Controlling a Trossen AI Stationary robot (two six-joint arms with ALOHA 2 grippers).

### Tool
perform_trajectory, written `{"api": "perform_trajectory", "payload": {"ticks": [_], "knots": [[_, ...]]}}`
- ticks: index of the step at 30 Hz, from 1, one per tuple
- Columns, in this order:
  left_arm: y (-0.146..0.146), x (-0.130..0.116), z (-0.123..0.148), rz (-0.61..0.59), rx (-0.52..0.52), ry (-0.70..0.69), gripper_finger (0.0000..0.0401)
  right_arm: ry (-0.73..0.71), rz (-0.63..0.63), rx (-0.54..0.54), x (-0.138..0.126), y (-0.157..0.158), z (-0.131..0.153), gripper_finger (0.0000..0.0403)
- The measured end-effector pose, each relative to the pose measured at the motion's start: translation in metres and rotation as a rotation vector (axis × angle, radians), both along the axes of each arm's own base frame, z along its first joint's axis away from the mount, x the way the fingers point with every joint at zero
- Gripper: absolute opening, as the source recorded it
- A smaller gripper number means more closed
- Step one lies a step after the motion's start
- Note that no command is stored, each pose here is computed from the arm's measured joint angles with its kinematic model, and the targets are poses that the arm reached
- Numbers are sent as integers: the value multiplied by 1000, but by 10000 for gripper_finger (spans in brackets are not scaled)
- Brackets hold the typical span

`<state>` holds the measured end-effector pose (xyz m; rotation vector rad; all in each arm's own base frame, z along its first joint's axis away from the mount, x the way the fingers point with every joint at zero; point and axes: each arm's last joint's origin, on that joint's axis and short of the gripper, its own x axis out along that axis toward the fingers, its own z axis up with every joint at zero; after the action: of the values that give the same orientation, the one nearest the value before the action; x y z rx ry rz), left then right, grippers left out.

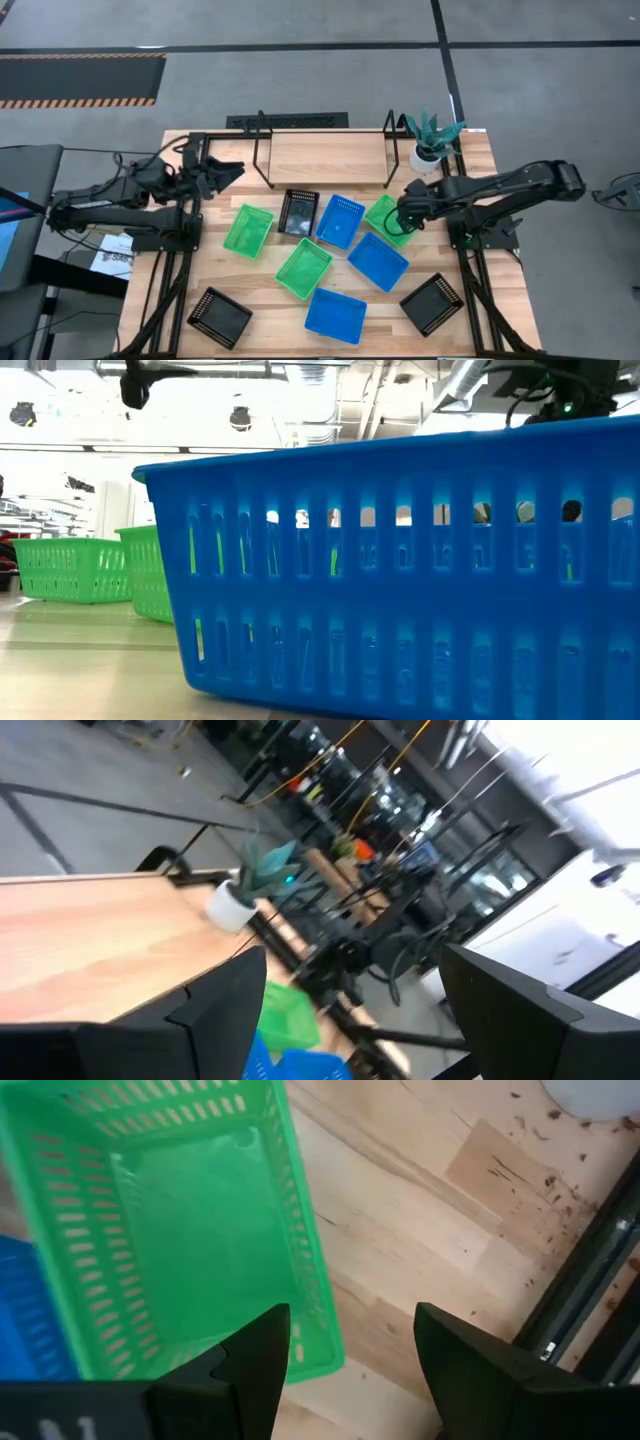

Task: Stack baskets on shelf by color
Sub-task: Put the right green bin on the shelf

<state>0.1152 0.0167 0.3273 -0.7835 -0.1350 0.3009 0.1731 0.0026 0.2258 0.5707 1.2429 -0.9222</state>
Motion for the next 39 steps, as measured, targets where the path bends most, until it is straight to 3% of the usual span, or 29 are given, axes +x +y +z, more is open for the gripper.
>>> {"api": "perform_trajectory", "payload": {"ticks": [9, 13, 39], "knots": [[2, 21, -10, -12, 36, 106, 286, 51, -6, 5, 3, -1, -5, 240], [4, 27, -7, 10, 83, 86, 286, 44, -6, 6, 2, -1, -4, 240], [23, 26, -4, 3, 77, 46, 286, 4, -5, -2, 7, -19, -4, 239]]}}
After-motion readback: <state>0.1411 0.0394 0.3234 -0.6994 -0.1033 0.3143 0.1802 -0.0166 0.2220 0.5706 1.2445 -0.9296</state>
